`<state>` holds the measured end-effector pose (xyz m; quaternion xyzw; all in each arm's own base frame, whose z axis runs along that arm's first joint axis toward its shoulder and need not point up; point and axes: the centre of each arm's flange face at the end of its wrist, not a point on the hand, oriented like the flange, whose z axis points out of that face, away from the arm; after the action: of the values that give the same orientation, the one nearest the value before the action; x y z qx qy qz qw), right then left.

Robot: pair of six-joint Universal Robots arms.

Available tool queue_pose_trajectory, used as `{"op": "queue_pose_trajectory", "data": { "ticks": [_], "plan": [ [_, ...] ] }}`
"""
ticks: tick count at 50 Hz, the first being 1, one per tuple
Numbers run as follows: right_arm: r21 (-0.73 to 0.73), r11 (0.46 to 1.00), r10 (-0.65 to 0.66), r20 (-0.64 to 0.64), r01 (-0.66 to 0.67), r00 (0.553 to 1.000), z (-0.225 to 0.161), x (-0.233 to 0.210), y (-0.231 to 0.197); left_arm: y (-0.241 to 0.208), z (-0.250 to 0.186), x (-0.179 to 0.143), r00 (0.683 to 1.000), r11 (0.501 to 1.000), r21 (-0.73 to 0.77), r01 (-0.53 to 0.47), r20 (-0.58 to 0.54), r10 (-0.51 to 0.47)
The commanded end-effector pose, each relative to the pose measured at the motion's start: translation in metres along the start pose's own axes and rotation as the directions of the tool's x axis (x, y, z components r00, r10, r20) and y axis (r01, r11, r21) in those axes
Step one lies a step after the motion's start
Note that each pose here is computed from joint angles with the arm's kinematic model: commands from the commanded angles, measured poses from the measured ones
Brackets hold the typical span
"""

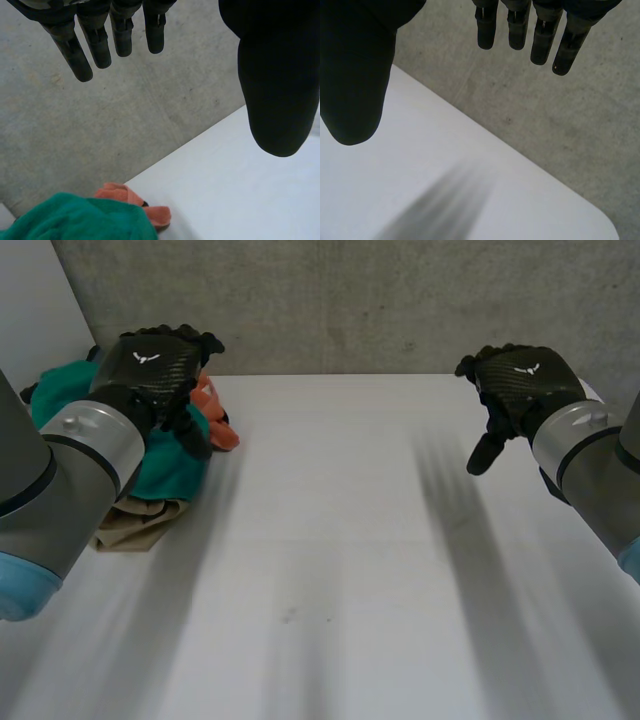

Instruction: Fold the laundry.

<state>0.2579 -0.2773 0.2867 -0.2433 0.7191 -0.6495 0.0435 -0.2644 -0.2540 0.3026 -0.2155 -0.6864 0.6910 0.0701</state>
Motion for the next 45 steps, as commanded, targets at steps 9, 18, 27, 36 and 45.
{"op": "queue_pose_trajectory", "data": {
  "ticks": [9, 18, 27, 36, 45],
  "plan": [
    [-0.025, 1.000, 0.005, 0.016, -0.005, 1.000, 0.002, -0.002, 0.017, 0.031, 0.049, -0.042, 0.988, 0.994, 0.064, -0.084, 0.133, 0.075],
    [-0.024, 1.000, 0.004, 0.035, -0.004, 0.999, 0.003, -0.004, 0.018, 0.111, 0.116, -0.100, 0.889, 0.905, -0.075, -0.419, 0.169, 0.426],
    [-0.041, 0.999, 0.004, 0.044, -0.002, 0.999, 0.006, -0.006, 0.024, 0.167, 0.171, -0.150, 0.827, 0.859, -0.076, -0.507, 0.238, 0.509],
    [-0.054, 0.999, 0.003, 0.049, 0.000, 0.999, 0.008, -0.007, 0.028, 0.187, 0.197, -0.157, 0.857, 0.874, 0.031, -0.485, 0.214, 0.469],
    [-0.057, 0.998, 0.004, 0.037, -0.001, 0.999, 0.012, -0.003, 0.030, 0.198, 0.210, -0.154, 0.868, 0.882, 0.072, -0.466, 0.229, 0.440]
  ]
}}
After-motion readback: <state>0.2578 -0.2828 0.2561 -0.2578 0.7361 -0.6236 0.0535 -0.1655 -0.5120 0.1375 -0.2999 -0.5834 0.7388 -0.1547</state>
